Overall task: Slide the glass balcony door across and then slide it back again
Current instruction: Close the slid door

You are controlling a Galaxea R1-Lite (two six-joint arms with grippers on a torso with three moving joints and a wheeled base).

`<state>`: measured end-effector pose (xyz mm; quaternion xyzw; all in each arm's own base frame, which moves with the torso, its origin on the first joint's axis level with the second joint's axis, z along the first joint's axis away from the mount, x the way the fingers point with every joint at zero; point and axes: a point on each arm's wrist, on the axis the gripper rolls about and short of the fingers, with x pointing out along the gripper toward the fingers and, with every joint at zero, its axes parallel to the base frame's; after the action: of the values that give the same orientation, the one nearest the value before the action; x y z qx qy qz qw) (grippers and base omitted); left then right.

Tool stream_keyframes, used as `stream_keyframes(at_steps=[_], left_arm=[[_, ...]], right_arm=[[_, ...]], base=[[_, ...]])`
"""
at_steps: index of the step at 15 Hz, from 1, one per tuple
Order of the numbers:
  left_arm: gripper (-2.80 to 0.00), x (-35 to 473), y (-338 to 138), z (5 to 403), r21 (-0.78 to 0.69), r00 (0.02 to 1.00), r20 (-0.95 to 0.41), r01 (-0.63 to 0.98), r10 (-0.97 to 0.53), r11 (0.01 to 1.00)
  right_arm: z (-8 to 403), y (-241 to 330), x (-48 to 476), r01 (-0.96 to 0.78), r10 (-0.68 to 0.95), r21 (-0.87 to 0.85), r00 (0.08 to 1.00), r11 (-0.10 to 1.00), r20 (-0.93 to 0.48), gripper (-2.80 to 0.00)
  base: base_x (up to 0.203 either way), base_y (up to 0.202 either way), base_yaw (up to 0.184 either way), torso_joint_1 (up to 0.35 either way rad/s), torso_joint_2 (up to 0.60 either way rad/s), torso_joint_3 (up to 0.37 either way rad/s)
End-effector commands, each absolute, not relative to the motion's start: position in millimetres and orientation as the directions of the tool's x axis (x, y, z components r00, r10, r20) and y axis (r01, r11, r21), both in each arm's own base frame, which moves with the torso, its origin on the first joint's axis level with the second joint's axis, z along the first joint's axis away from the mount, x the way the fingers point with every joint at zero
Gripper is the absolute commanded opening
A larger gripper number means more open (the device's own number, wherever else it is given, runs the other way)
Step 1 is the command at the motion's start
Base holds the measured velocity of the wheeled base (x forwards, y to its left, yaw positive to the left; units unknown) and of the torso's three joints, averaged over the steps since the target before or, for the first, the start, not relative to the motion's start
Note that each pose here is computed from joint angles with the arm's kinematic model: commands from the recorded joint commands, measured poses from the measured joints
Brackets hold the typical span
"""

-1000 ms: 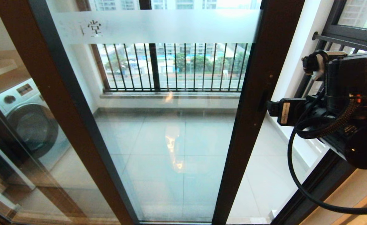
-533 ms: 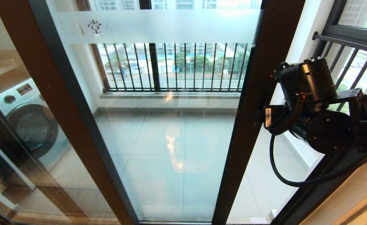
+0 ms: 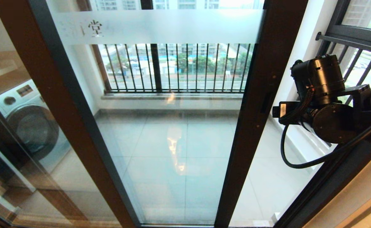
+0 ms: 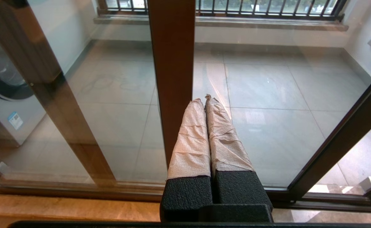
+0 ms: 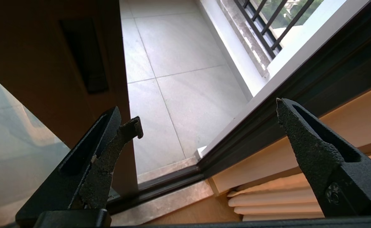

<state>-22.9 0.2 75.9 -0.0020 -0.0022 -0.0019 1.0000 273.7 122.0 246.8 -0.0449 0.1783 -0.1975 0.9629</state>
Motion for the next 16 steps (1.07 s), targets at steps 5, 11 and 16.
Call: stream_keyframes(at_steps=[5, 11, 16], left_arm=[[-2.80, -23, 0, 76, -0.005, 1.000, 0.005, 0.005, -0.005, 1.000], [-2.80, -23, 0, 76, -0.005, 1.000, 0.003, 0.004, -0.004, 1.000], [-2.80, -23, 0, 76, -0.005, 1.000, 0.003, 0.003, -0.003, 1.000]], right_arm=[[246, 122, 285, 0.385, -0.409, -0.137, 0.862, 0.913, -0.299, 0.00], [245, 121, 295, 0.399, -0.421, -0.135, 0.861, 0.907, -0.286, 0.00], [247, 125, 294, 0.387, -0.408, -0.130, 0.868, 0.913, -0.281, 0.00]], base=[[0.000, 0.000, 0.000, 0.000, 0.00, 0.000], [0.000, 0.000, 0.000, 0.000, 0.00, 0.000], [0.000, 0.000, 0.000, 0.000, 0.00, 0.000]])
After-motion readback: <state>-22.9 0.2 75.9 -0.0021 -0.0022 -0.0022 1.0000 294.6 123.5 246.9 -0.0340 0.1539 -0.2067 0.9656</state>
